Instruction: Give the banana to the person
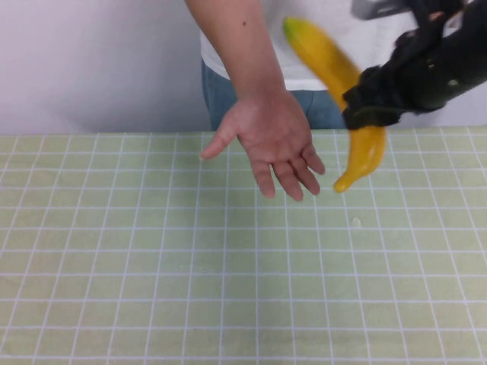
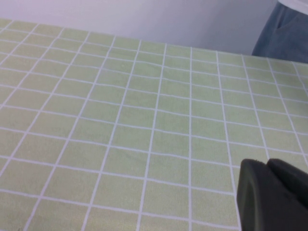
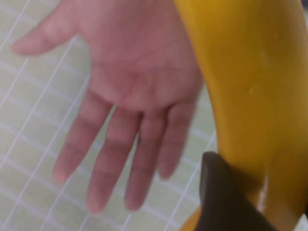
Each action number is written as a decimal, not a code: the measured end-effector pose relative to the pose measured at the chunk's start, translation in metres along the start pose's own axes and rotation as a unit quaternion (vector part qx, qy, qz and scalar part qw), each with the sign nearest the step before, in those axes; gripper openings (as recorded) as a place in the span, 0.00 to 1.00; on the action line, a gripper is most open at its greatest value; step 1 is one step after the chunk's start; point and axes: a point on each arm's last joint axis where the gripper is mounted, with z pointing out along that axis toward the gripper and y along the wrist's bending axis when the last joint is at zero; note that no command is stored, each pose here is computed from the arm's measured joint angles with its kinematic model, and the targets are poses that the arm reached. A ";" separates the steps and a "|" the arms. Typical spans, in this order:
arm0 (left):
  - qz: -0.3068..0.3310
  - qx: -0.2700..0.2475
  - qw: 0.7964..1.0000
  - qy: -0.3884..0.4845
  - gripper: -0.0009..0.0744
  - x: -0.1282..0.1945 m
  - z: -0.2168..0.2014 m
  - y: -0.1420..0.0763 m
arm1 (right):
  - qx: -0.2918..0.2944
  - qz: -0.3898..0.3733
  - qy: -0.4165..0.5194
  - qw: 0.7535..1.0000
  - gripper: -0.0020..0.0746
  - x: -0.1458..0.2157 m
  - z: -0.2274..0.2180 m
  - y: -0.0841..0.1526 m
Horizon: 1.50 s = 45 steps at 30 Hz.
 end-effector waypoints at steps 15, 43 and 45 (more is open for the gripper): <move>0.000 0.000 1.000 0.000 0.01 0.000 0.000 0.000 | 0.037 -0.121 0.112 0.986 0.38 0.003 0.064 0.037; 0.000 0.000 1.000 0.000 0.01 0.000 0.000 0.000 | 0.131 -0.129 -0.049 0.982 0.52 0.008 -0.130 0.037; 0.000 0.000 1.000 0.000 0.01 0.000 0.000 0.000 | 0.143 -0.125 -0.037 0.981 0.35 0.026 -0.135 0.032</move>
